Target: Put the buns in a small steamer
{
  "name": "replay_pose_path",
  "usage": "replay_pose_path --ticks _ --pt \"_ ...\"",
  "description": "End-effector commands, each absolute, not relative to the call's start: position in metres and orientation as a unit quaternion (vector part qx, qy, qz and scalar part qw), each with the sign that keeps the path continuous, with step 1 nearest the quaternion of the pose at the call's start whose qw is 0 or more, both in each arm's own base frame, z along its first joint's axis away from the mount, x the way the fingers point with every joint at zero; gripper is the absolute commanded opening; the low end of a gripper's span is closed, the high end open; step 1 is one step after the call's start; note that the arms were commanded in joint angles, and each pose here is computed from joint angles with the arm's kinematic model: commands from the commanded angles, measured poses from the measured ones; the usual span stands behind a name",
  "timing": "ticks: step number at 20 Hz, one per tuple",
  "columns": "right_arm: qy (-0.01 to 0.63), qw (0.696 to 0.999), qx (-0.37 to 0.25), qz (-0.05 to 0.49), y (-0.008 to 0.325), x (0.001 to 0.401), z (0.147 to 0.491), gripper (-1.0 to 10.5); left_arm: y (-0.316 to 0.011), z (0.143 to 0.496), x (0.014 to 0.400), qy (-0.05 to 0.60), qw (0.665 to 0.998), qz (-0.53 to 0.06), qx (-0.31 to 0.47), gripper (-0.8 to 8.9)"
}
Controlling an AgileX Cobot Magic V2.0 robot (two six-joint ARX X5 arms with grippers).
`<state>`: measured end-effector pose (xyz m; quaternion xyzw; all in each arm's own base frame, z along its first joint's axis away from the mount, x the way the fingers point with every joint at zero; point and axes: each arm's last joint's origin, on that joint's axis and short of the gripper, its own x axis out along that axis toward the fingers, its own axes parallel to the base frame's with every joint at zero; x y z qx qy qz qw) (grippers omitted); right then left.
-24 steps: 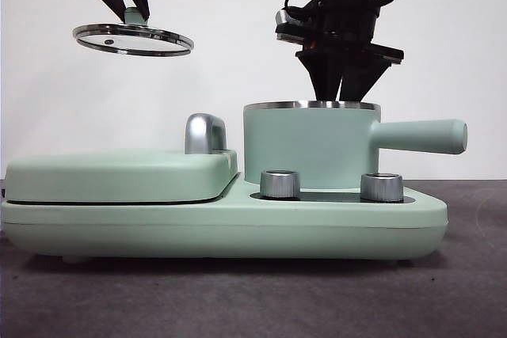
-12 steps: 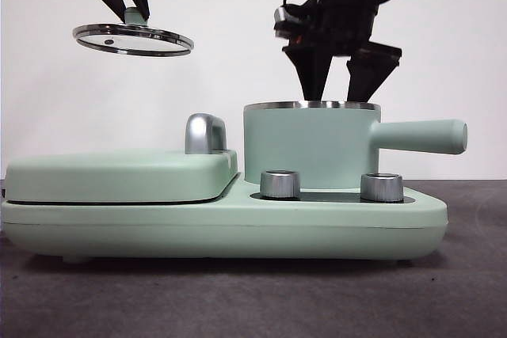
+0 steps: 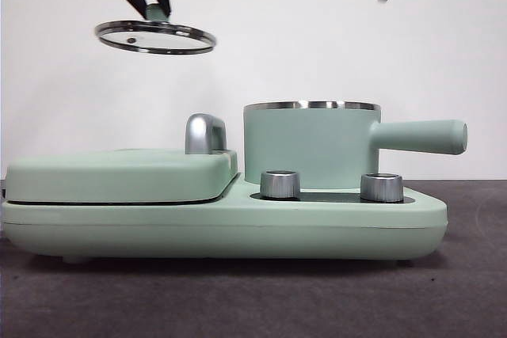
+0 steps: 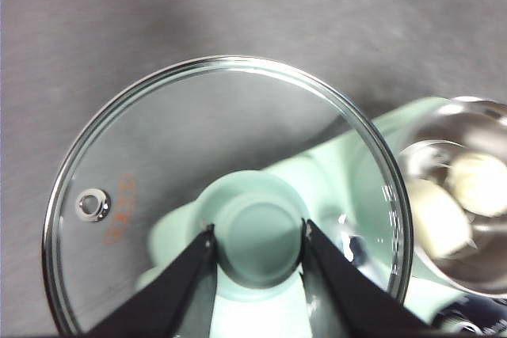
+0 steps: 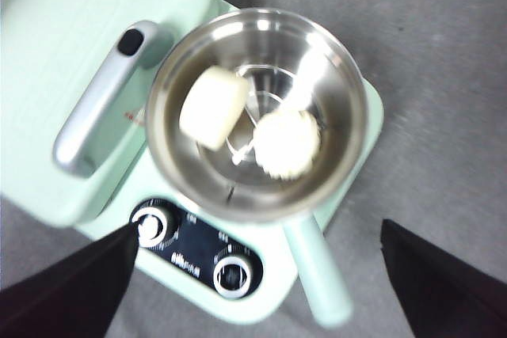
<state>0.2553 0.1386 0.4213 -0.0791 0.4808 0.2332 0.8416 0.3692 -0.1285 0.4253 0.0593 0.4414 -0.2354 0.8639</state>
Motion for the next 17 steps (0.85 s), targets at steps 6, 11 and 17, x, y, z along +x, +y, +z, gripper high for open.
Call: replay_pose_path --ticks 6,11,17 --pt "0.45 0.855 -0.077 0.244 0.075 0.134 0.429 5.5 -0.186 0.44 0.337 0.406 0.854 -0.313 0.091 0.23" --pt "0.366 0.889 -0.05 0.269 0.04 0.068 0.394 5.5 -0.224 0.44 0.314 0.398 0.835 -0.363 0.114 0.23" --pt "0.268 0.917 0.003 0.295 0.012 0.014 0.346 5.5 -0.266 0.425 0.306 0.391 0.816 -0.404 0.137 0.23"
